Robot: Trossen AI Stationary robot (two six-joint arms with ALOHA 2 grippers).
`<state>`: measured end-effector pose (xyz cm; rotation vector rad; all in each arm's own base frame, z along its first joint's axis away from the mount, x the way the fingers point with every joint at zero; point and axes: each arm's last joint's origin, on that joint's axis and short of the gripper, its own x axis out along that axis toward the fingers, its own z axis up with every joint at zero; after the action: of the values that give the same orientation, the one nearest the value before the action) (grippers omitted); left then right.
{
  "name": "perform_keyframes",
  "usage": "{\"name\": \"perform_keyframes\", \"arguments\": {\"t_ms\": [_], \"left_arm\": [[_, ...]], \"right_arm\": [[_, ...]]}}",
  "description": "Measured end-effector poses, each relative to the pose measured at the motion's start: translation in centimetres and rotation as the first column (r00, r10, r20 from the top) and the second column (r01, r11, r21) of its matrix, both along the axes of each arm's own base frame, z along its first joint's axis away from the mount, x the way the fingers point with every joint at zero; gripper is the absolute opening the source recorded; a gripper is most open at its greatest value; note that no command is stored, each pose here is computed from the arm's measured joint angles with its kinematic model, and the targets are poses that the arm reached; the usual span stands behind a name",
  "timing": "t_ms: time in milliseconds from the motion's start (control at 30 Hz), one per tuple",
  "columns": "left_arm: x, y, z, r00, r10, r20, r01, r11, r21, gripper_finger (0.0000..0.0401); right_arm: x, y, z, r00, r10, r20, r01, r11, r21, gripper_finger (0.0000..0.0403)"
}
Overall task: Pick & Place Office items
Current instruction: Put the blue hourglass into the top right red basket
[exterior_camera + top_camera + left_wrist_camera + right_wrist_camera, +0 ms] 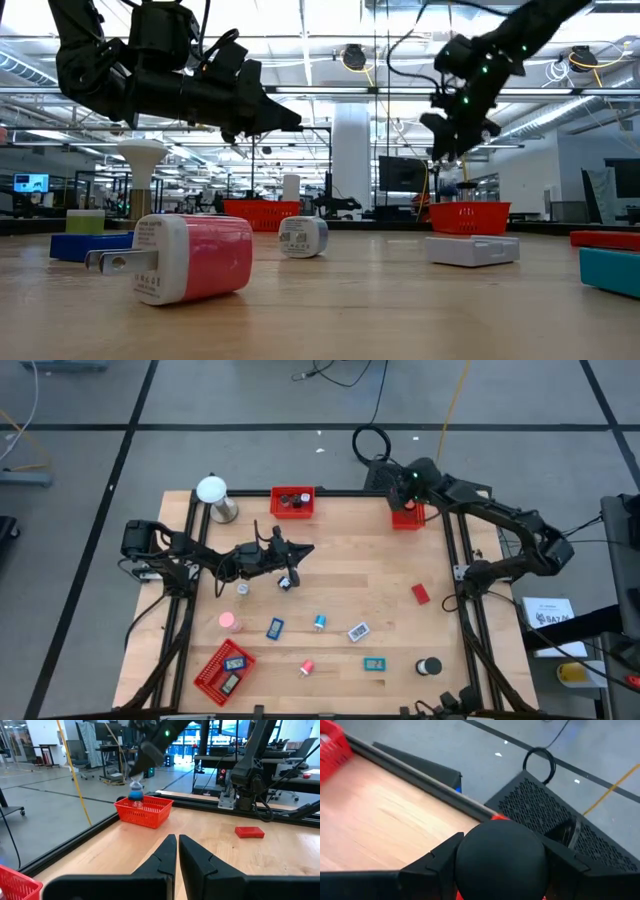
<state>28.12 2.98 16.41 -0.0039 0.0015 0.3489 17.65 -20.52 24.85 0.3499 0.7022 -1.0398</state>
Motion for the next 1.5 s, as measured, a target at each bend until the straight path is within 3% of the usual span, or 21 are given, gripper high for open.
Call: {"name": "perform_keyframes", "arguments": {"t_ms": [200,533,733,1000,1500], "left_arm": [[0.0,0.0,0.0,1.000,0.000,0.000,0.000,1.000,0.000,0.0024],[0.0,0.0,0.0,1.000,0.000,0.000,0.000,1.000,0.000,0.0024],[0.0,0.0,0.0,1.000,0.001,0.000,-0.001,1.000,0.000,0.0024],[0.0,0.0,0.0,1.000,0.001,0.000,-0.001,1.000,0.000,0.0024],[0.0,0.0,0.0,1.000,0.001,0.000,-0.001,1.000,0.000,0.0024]], "right_arm": [[-0.6,0.2,-2.1,1.000,-0.010,-0.012,0.010,1.000,0.003,0.0199],[-1.8,2.2,-1.1,0.998,-0.035,-0.050,0.037,0.999,0.034,0.0199],[-3.1,3.5,-3.4,0.996,-0.081,-0.040,0.084,0.995,0.057,0.0199],[-4.1,3.1,-5.5,0.993,-0.116,-0.002,0.116,0.993,0.019,0.0199],[-4.5,2.9,-5.8,0.995,-0.095,-0.022,0.095,0.995,0.025,0.0210]]}}
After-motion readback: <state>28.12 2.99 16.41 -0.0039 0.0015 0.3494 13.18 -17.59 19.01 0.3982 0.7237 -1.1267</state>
